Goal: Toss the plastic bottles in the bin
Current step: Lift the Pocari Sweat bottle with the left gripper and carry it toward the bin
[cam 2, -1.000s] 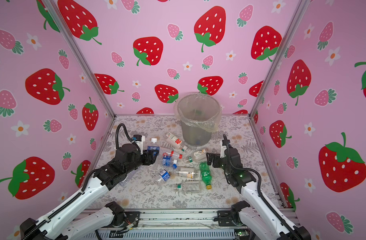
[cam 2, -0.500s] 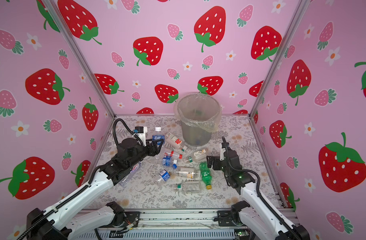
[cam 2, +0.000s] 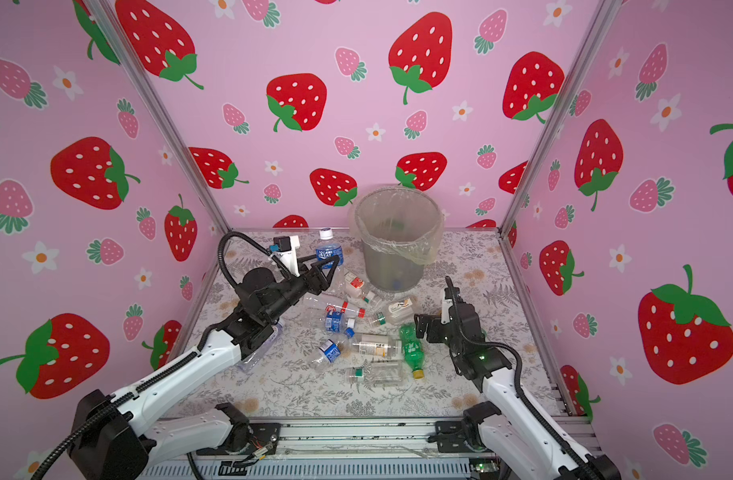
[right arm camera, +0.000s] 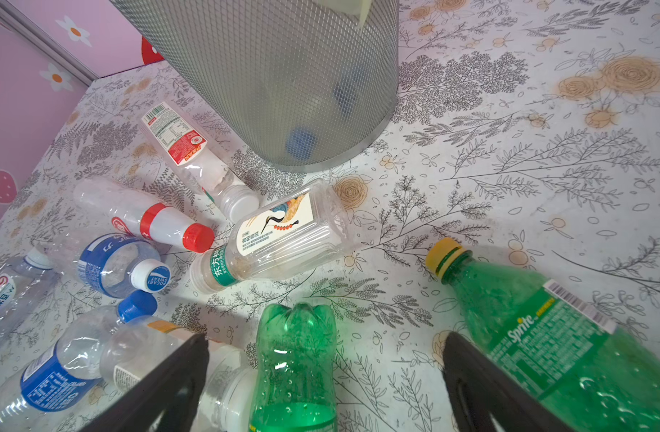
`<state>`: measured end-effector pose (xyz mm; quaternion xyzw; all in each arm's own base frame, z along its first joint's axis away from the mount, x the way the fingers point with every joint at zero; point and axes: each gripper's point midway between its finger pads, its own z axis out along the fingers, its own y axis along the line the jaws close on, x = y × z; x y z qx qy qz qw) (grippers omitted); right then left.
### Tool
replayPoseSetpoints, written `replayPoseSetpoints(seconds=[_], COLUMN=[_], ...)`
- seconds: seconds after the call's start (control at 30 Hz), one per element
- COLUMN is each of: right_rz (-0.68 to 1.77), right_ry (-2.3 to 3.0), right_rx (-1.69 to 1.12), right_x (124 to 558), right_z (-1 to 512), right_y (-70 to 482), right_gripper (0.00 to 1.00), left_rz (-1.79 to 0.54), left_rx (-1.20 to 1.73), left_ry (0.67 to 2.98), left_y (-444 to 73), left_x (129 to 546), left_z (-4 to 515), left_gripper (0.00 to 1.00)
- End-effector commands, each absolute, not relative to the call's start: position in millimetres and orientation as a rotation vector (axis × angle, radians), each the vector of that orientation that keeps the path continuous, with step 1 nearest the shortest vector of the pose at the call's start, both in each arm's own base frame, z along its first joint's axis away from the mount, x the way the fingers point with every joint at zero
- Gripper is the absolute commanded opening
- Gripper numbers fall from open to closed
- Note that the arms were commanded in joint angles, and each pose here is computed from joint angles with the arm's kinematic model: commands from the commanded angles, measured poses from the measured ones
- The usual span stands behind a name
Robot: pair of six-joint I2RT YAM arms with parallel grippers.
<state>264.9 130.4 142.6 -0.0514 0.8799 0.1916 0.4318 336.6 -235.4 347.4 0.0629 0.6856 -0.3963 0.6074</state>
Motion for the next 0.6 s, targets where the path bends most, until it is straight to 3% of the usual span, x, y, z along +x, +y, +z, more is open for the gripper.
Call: replayPoseSetpoints(seconds=[0.0,0.33,0.57], right_rz=[0.46,0.45,0.456], right_ry=[2.204,2.207,2.195], right_rx=[-0.103,-0.107,-0.093], right_x=[263,264,264], right_z=[137,137,141], right_y=[125,124,124], right_gripper=[0.99,0.99,0.99], left_rz=[-1.004,-1.011,-0.936], left_rx=[0.148,0.142,0.212], left_ry=[1.386,1.356,1.394], left_y=[-235,-238,-270], left_x=[326,330,362], left_z=[402,414,447], left_gripper=[0.68,0.7,0.7])
